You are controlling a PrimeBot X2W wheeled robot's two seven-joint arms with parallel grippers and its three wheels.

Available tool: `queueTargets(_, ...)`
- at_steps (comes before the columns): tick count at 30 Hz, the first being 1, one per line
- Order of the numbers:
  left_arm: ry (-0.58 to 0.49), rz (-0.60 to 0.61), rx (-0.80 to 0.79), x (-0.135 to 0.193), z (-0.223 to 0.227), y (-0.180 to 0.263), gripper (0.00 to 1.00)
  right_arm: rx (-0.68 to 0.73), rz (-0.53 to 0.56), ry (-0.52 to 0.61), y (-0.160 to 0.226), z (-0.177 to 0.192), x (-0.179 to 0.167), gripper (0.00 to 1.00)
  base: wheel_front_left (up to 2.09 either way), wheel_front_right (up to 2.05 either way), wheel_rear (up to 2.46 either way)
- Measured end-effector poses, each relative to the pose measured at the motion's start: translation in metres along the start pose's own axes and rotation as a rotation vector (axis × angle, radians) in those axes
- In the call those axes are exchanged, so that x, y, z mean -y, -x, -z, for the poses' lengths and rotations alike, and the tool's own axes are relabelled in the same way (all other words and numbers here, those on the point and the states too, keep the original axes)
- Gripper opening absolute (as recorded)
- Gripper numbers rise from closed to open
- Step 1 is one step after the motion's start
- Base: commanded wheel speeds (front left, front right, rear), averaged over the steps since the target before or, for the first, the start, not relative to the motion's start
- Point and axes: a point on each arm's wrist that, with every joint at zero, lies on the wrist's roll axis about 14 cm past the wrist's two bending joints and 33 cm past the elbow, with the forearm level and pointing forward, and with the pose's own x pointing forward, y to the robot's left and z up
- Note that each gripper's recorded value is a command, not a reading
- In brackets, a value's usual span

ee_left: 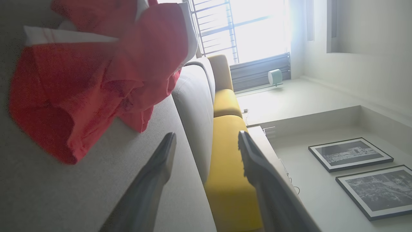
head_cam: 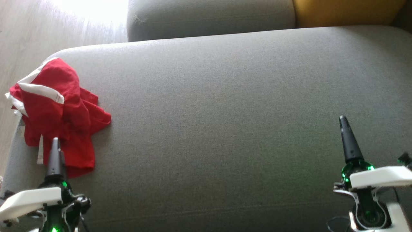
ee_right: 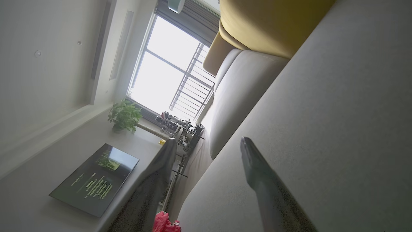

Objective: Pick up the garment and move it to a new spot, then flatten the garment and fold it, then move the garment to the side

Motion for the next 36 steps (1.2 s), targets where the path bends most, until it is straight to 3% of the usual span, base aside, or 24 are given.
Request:
queueTargets(12, -0.16, 0.071, 0.079, 0.033, -0.019, -0.004, 1.0, 0.018, -0.126, 0.224, -0.009, 0.0, -0.042, 1.0, 0.0, 0.0, 0.0)
queueTargets(23, -0.375, 0.14, 0.112, 0.062, -0.017, -0.003, 1.0, 0.037, -0.216, 0.433, -0.011, 0.006, -0.07, 1.0, 0.0, 0.0, 0.0)
queueTargets(36, -0.75, 0.196, 0.083, 0.075, 0.013, 0.0, 1.0, 0.058, -0.264, 0.619, -0.013, 0.011, -0.082, 1.0, 0.0, 0.0, 0.0)
